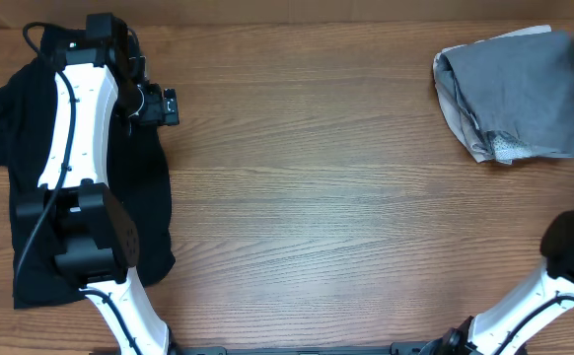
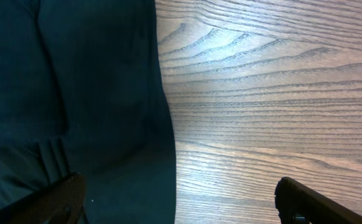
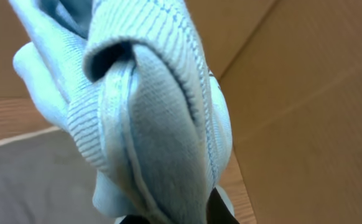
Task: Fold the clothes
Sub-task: 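Lower the bundle onto the folded grey garment and open the right gripper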
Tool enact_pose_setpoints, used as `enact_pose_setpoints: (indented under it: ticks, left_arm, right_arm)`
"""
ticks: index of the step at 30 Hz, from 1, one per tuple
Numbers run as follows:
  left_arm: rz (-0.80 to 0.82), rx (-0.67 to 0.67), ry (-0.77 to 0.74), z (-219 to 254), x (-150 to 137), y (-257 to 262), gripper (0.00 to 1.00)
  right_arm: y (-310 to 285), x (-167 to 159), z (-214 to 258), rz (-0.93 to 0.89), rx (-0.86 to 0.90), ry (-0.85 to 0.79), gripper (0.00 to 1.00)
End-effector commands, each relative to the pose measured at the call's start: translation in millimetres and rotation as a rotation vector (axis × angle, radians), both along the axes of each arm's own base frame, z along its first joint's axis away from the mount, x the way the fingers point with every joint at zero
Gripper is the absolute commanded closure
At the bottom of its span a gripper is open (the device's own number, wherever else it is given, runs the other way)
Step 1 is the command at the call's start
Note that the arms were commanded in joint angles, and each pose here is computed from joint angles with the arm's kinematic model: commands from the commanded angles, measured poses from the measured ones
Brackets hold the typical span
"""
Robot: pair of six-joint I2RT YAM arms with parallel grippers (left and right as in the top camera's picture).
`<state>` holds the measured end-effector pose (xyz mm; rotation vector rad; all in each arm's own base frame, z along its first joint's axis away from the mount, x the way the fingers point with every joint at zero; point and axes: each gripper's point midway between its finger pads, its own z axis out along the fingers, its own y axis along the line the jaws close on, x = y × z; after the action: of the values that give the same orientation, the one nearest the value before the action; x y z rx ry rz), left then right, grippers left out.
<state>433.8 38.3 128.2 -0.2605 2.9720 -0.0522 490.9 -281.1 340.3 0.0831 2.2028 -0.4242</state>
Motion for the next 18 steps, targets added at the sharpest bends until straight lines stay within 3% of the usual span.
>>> enact_pose_setpoints:
  ticks: [1,10,18]
  left_arm:
    - [0.011,-0.026,-0.038,11,4,-4,0.0]
    - [0.001,-0.086,-0.101,15,18,-14,0.0]
    - [-0.001,-0.086,-0.103,16,19,-14,0.0]
  right_arm:
    - [-16,6,-14,0.059,0.021,-0.009,0.96]
    - [-33,20,-94,0.078,0.105,0.108,0.96]
    - [4,13,-116,0.151,0.154,0.231,0.96]
